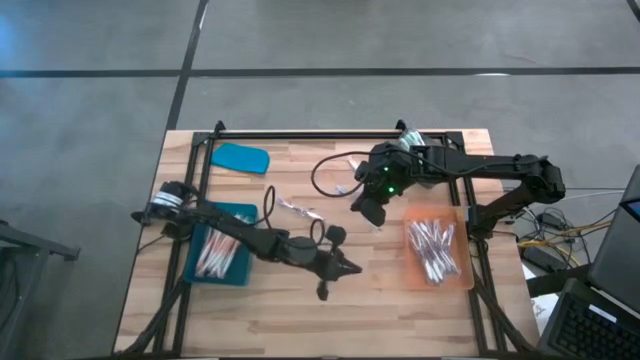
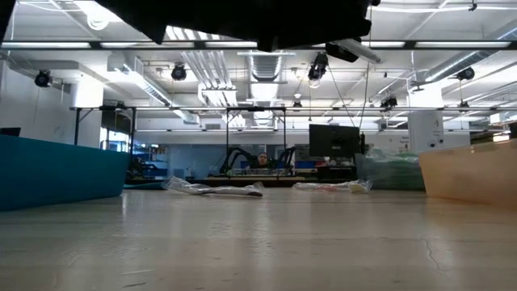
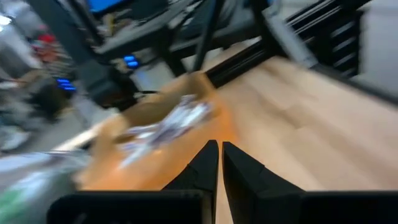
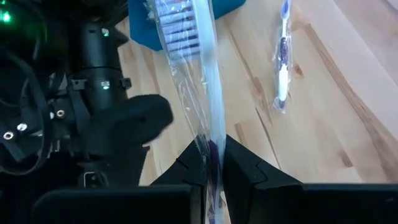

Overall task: Pick & Place Toothbrushes
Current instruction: Put the purple toothbrush into the orange bin

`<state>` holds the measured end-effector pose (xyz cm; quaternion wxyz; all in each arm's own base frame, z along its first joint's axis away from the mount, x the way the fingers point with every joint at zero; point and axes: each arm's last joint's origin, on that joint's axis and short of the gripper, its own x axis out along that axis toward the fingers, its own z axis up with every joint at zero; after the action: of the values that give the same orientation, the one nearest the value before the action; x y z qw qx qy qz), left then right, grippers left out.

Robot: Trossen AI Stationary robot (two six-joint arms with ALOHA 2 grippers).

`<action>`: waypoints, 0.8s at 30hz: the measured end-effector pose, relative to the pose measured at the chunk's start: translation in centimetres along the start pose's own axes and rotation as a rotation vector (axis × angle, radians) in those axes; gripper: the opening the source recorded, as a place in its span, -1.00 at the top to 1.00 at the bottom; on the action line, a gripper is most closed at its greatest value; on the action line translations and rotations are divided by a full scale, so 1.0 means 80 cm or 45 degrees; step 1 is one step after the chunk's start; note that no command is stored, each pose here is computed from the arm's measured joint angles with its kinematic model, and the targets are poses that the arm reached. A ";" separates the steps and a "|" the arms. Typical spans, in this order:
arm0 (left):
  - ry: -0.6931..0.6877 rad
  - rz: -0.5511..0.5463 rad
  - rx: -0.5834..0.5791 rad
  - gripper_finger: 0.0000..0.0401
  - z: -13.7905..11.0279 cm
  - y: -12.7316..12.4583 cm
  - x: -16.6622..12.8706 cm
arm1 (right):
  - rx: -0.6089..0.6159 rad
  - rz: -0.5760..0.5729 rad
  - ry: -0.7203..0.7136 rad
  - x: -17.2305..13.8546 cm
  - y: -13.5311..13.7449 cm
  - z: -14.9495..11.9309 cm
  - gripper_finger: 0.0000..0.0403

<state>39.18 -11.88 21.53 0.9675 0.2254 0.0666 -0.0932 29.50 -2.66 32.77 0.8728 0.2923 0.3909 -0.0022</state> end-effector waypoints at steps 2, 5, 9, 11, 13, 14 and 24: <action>-0.033 -0.088 -0.056 0.87 -0.003 0.004 -0.003 | 0.009 -0.008 0.015 0.000 -0.001 -0.002 0.89; -0.083 -0.185 -0.133 0.87 -0.005 0.015 -0.011 | 0.042 -0.025 0.050 0.000 -0.002 -0.005 0.89; -0.154 -0.221 -0.227 0.87 -0.011 0.032 -0.030 | 0.088 -0.081 0.110 0.001 -0.001 -0.014 0.89; -0.185 -0.196 -0.255 0.87 -0.015 0.040 -0.045 | 0.093 -0.122 0.150 0.000 0.001 -0.021 0.89; -0.217 -0.166 -0.261 0.87 -0.020 0.045 -0.061 | 0.103 -0.161 0.173 0.000 0.004 -0.027 0.89; -0.241 -0.138 -0.261 0.87 -0.021 0.049 -0.071 | 0.110 -0.184 0.186 0.000 0.006 -0.030 0.89; -0.427 0.112 -0.327 0.87 -0.039 0.062 -0.163 | 0.267 -0.332 0.296 0.002 0.024 -0.059 0.89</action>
<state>27.30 -4.16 23.11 0.9890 0.0842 -0.0938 -0.0779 26.85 1.38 31.15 0.7788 0.3267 0.5213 -0.1223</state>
